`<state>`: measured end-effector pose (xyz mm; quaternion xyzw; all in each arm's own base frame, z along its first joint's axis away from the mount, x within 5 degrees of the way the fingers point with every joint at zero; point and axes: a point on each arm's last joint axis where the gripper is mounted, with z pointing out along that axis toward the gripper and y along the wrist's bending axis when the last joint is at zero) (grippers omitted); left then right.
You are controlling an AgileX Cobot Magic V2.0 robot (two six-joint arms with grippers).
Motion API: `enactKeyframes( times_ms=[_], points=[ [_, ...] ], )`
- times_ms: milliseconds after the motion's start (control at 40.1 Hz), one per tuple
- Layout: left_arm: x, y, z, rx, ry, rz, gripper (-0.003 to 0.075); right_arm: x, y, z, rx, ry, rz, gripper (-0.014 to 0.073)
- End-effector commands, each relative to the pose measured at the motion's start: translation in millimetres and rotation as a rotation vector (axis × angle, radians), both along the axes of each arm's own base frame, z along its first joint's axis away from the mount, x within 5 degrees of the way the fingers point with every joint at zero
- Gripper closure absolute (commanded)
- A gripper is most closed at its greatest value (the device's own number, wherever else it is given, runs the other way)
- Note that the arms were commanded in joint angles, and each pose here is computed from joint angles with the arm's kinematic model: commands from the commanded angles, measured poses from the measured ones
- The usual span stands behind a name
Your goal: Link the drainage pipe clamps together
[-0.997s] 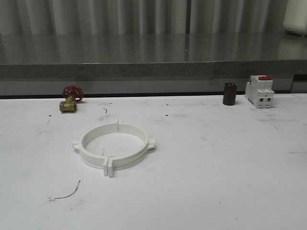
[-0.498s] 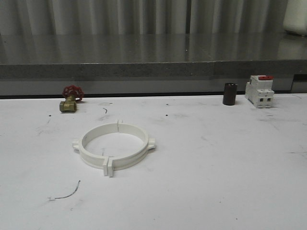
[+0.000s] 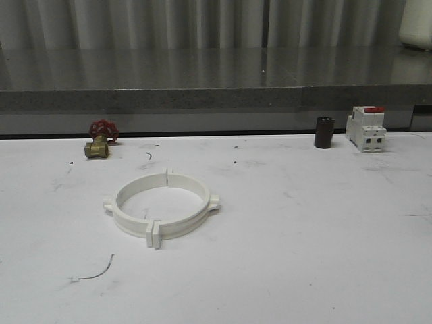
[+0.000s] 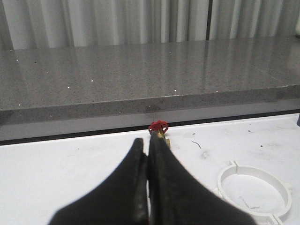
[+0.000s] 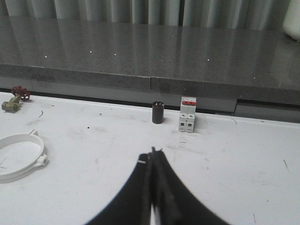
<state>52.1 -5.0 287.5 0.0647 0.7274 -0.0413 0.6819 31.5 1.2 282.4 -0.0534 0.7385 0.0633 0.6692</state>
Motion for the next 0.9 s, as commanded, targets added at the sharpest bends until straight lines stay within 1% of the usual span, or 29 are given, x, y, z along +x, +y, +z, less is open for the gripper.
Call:
enactKeyframes(
  times_ms=[0,150,174,274,474,523,598,872],
  points=[
    [-1.7,-1.0,3.9,-0.02,-0.086,-0.012,0.0741,-0.4,0.0,14.5,-0.003,-0.095,0.0,0.071],
    [-4.2,-2.0,-27.3,0.002,-0.104,-0.01,0.0741,-0.4,0.0,14.5,-0.003,-0.095,0.0,0.071],
    [-4.6,-2.2,-32.2,0.028,-0.121,-0.008,0.0741,-0.4,0.0,14.5,-0.003,-0.095,0.0,0.071],
    [-5.3,-1.3,-49.7,0.038,-0.143,0.024,0.0741,-0.4,0.0,14.5,-0.003,-0.095,0.0,0.071],
    [2.5,3.2,-82.2,0.021,-0.097,0.121,0.0741,-0.4,0.0,14.3,-0.004,-0.093,0.0,0.071],
    [2.6,3.4,-85.7,0.027,-0.064,0.125,0.0741,-0.4,0.0,14.2,-0.004,-0.092,-0.001,0.071],
    [2.6,3.4,-86.8,0.03,-0.051,0.124,0.0741,-0.4,0.0,14.2,-0.004,-0.092,-0.001,0.071],
    [2.6,3.4,-86.6,0.03,-0.053,0.125,0.0741,-0.4,0.0,14.2,-0.004,-0.092,-0.001,0.071]
  ],
)
